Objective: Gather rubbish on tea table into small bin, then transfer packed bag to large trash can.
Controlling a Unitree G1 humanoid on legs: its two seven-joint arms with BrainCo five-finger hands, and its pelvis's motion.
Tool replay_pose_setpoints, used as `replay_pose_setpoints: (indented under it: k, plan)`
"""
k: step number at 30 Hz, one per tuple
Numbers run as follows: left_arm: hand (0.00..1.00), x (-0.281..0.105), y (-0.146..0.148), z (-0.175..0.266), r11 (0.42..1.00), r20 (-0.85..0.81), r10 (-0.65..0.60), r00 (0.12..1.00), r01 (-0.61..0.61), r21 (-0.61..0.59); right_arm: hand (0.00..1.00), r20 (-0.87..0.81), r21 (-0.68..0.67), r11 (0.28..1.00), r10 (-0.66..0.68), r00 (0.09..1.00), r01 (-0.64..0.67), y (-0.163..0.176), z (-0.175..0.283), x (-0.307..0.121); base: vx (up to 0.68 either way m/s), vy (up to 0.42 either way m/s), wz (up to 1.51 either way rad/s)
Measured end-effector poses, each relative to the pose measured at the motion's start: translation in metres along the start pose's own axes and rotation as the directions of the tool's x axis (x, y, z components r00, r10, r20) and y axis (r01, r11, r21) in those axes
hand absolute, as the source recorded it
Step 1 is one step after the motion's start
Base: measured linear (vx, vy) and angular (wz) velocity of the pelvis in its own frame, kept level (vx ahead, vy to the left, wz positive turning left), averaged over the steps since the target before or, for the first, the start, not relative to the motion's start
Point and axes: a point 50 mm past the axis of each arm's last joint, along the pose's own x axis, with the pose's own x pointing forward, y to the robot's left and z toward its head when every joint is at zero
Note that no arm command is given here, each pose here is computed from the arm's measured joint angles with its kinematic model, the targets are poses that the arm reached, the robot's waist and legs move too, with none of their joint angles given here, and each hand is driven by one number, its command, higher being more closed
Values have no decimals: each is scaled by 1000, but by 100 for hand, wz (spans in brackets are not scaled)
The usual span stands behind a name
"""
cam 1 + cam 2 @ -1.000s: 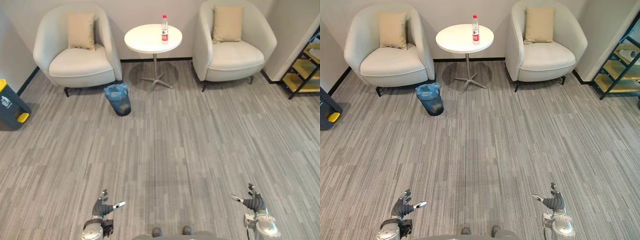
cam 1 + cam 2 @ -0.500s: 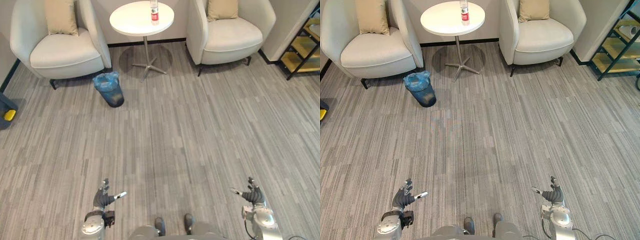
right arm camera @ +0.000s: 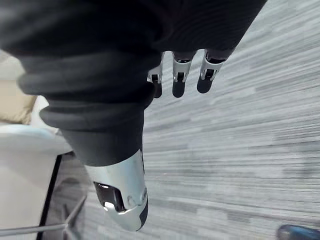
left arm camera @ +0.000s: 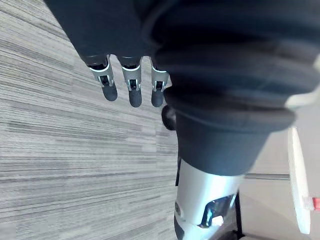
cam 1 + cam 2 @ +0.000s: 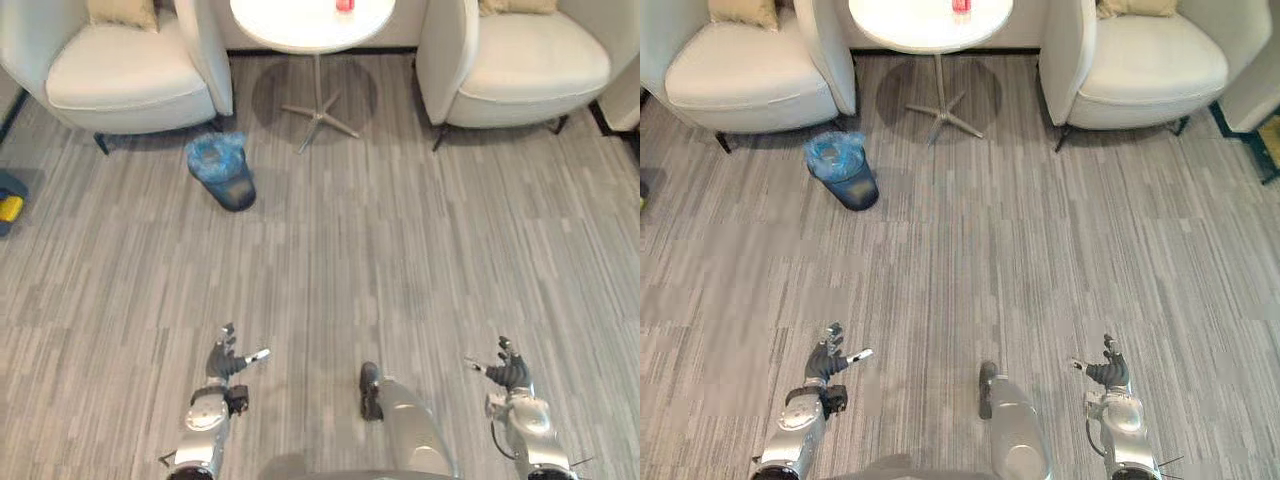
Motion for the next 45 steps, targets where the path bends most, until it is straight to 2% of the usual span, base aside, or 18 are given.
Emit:
replay_pose_setpoints:
  k: [4,8,16,20,26,36,39,42,45]
  plan:
    - [0,0,-4,1,1000,0,-17,1000,17,1,0,13,53,999,-6,1000,5,4,7,5,623,-58,-19]
    - [0,-6,-5,-9,1000,-32,-15,999,14,-7,0,-21,37,999,-34,999,35,-6,1,7,669,113,-39]
    - [0,-5,-3,-19,1000,-82,5,997,-5,4,0,-151,31,998,-41,988,46,-2,-29,-4,709,238,-13]
    - [0,2,-3,-7,1000,-44,-3,999,5,28,0,-124,-10,1000,0,992,-1,7,-25,-4,583,89,33]
    - [0,9,-2,2,999,-18,-2,1000,2,37,0,-131,-11,1000,-21,991,20,0,-29,-8,524,-124,60]
    - [0,0,-25,-12,999,-64,-51,997,50,-15,0,4,29,999,-14,1000,14,7,1,-2,394,-151,28]
    - [0,-2,-30,-20,998,-98,-59,993,58,-20,0,5,19,999,-38,999,38,-2,0,-3,170,155,-8]
    - [0,0,-21,-19,999,-98,-47,994,48,6,0,19,41,999,-29,999,28,4,0,-9,80,127,-8]
    - [0,-6,-12,-28,999,-123,-28,992,32,28,0,149,66,998,-29,988,19,6,28,-9,7,94,-33]
